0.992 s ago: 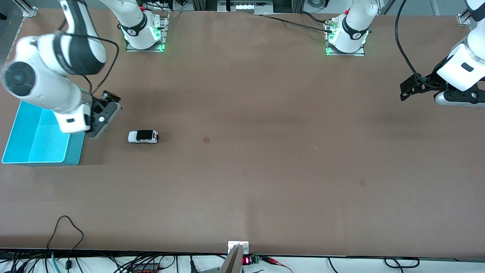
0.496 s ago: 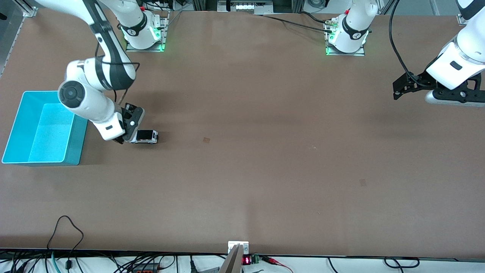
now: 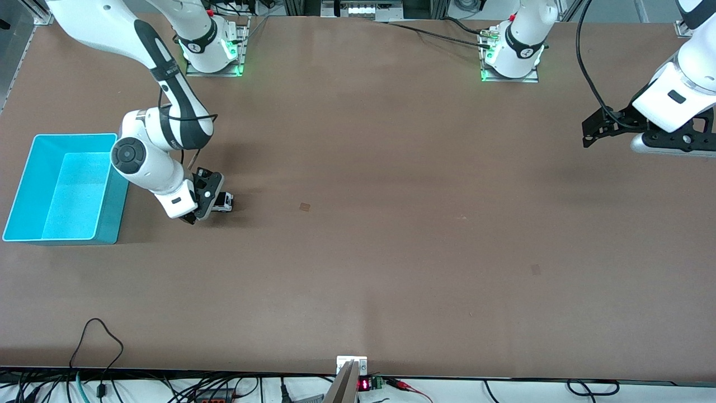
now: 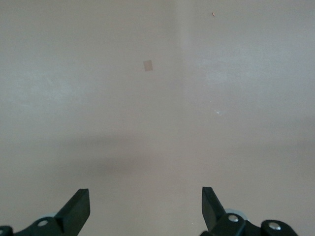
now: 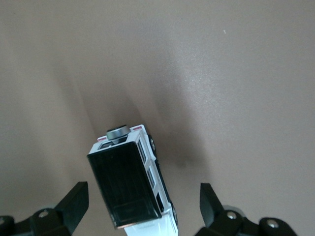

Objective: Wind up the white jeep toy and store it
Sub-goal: 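Grasp the jeep with the right gripper and lift it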

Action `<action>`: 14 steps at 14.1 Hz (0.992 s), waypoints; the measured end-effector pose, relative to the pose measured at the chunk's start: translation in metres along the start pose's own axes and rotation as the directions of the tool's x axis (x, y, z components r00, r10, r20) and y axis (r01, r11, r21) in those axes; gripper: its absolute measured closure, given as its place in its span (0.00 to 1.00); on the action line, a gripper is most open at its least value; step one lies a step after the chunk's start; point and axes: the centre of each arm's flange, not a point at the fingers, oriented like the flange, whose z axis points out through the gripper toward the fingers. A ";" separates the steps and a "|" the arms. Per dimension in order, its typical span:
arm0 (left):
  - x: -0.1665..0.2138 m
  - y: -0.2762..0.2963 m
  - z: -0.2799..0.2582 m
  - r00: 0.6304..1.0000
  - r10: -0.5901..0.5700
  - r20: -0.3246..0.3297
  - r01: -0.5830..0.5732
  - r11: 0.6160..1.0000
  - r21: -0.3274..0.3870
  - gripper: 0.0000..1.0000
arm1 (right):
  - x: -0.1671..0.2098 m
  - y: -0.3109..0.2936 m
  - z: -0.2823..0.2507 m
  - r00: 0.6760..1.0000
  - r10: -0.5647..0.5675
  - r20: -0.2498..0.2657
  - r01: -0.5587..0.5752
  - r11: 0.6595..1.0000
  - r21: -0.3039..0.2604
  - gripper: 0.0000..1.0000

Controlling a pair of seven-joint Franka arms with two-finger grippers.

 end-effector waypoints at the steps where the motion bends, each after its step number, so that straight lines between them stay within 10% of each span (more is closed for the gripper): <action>1: 0.000 -0.001 -0.001 1.000 -0.001 -0.002 0.001 1.000 0.000 0.00 | 0.000 0.001 0.004 1.000 -0.004 -0.002 0.004 1.000 -0.002 0.00; 5: 0.000 -0.001 -0.002 1.000 -0.002 -0.002 0.002 1.000 0.000 0.00 | -0.001 0.001 0.012 1.000 -0.024 -0.004 0.024 1.000 -0.003 0.00; 10: 0.000 -0.001 -0.002 1.000 -0.003 0.001 0.003 1.000 0.000 0.00 | -0.008 0.005 0.011 0.999 -0.052 -0.004 0.052 0.999 -0.005 0.52; 14: 0.000 -0.002 -0.002 1.000 -0.003 0.003 0.003 1.000 0.000 0.00 | -0.008 0.007 0.008 0.999 -0.054 -0.009 0.054 0.998 -0.018 0.52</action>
